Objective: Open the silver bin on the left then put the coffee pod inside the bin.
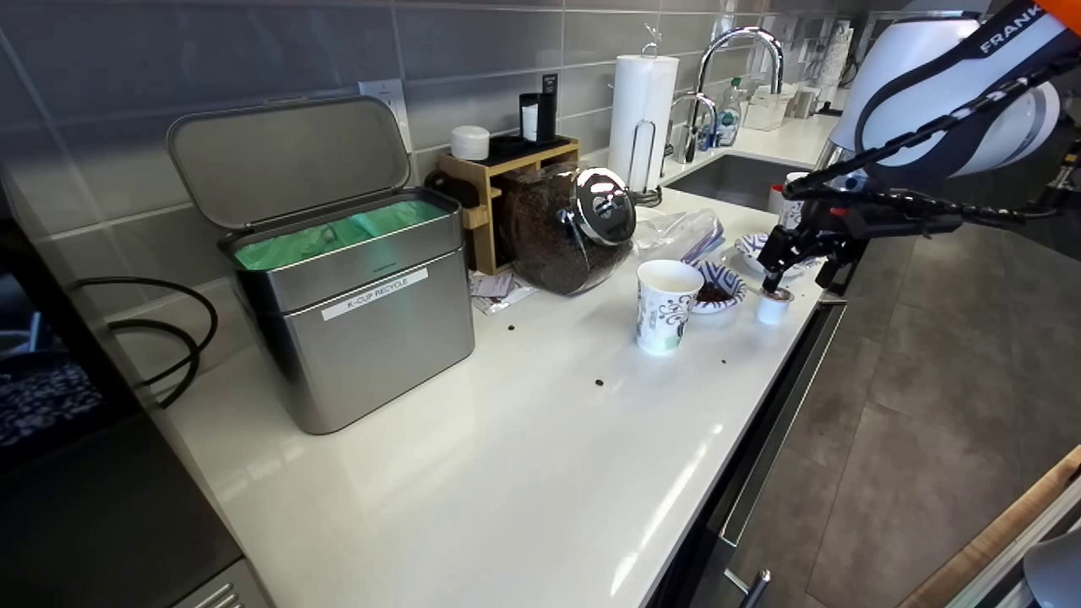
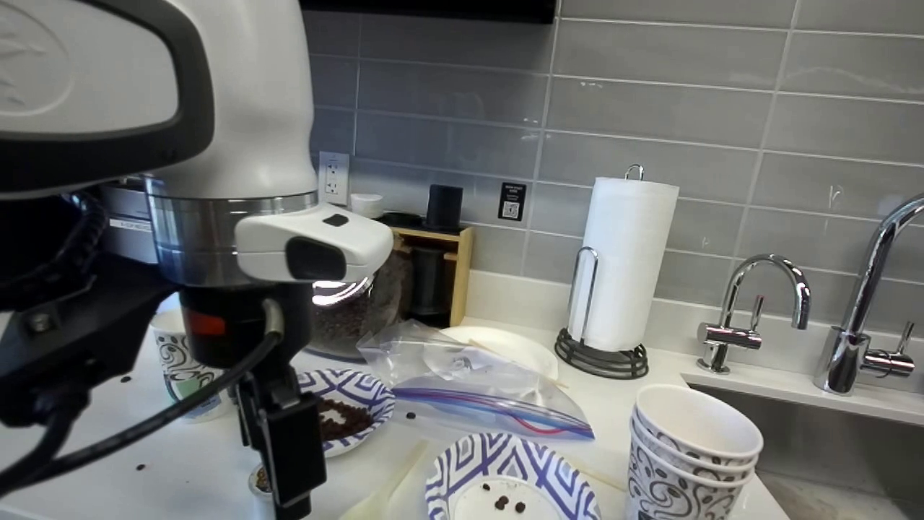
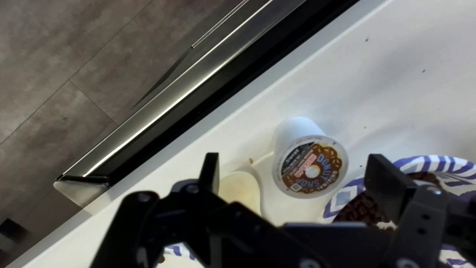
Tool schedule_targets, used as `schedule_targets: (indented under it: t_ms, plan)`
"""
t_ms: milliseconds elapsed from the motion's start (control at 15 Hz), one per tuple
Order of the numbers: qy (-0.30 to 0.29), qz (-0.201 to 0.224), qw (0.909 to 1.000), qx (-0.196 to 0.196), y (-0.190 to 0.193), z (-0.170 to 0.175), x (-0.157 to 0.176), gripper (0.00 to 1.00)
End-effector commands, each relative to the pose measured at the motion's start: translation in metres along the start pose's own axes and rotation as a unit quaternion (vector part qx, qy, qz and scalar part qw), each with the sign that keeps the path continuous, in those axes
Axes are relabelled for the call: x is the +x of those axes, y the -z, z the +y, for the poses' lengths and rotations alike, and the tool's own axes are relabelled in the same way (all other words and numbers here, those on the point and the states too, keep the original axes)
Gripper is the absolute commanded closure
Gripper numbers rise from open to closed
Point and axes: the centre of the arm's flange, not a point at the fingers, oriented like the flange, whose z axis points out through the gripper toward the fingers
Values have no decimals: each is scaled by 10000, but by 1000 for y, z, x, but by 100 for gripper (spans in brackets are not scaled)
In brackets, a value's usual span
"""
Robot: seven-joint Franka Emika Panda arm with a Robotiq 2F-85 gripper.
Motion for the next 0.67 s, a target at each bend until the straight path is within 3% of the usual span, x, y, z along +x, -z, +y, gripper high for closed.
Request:
schedule_targets:
  t_ms: [0, 600]
  plan:
    - [110, -31, 9999, 90, -13, -2, -1, 0]
    - [468, 77, 9988, 112, -19, -10, 4, 0]
